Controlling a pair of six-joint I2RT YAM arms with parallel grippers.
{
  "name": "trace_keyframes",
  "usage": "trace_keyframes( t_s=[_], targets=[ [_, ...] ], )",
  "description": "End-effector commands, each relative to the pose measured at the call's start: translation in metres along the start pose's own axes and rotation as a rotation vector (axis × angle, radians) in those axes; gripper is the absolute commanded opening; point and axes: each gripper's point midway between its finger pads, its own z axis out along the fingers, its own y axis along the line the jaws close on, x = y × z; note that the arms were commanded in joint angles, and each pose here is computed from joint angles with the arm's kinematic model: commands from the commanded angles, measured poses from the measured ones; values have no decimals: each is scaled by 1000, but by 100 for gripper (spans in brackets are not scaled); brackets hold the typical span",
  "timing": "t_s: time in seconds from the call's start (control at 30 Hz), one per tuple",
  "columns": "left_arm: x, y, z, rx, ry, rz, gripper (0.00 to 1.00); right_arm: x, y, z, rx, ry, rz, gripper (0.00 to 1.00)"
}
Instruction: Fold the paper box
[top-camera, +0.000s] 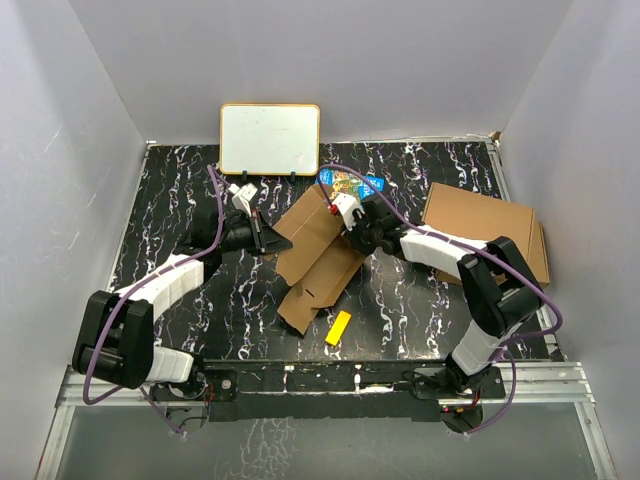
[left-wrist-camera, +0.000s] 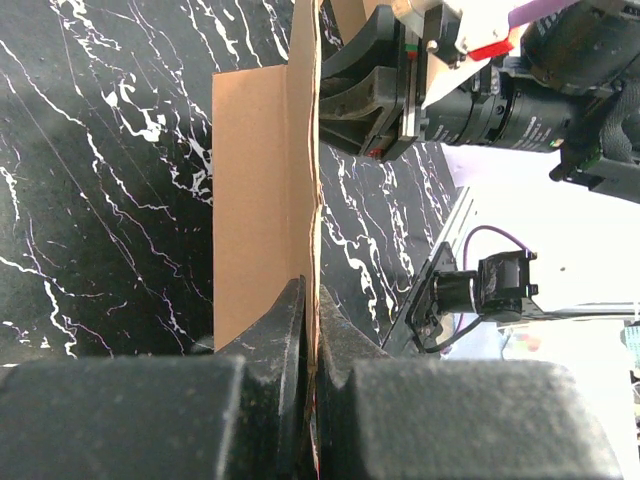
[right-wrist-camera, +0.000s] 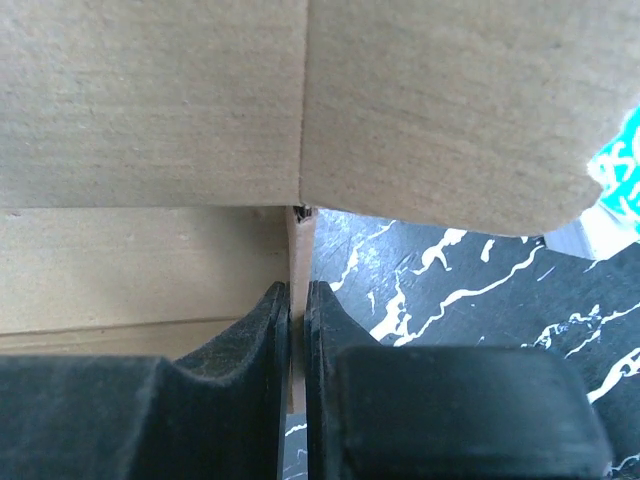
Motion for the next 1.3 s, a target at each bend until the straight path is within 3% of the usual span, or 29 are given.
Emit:
trace_keyframes(
  t_s=[0.0, 0.2, 0.33, 0.4, 0.63, 0.9, 1.07, 1.2, 1.27],
  targets=[
    [-11, -14, -4, 40, -26, 40, 0, -5, -24, 5, 152, 6, -36, 8],
    [-11, -13, -3, 32, -27, 41, 0, -8, -18, 3, 113, -1, -37, 9],
    [-11, -13, -4, 26, -23, 56, 0, -19, 0, -3, -22, -46, -14, 29],
    [-12, -13, -5, 21, -16, 70, 0, -25, -1, -13, -53, -68, -3, 34],
    [-15, -14, -6, 8, 36, 142, 0, -48, 2, -76, -266, -269, -12, 61],
    [-20, -16, 6, 83, 172, 178, 0, -64, 6, -144, -390, -499, -43, 66],
    [-28, -14, 25, 153, 257, 113, 0, -59, 10, -145, -403, -515, -32, 68],
    [-38, 3, 39, 111, 298, 70, 1, -54, 18, -144, -452, -517, -45, 68],
    [-44, 14, 44, 48, 300, 71, 9, -53, 19, -144, -457, -519, -51, 68]
  ],
)
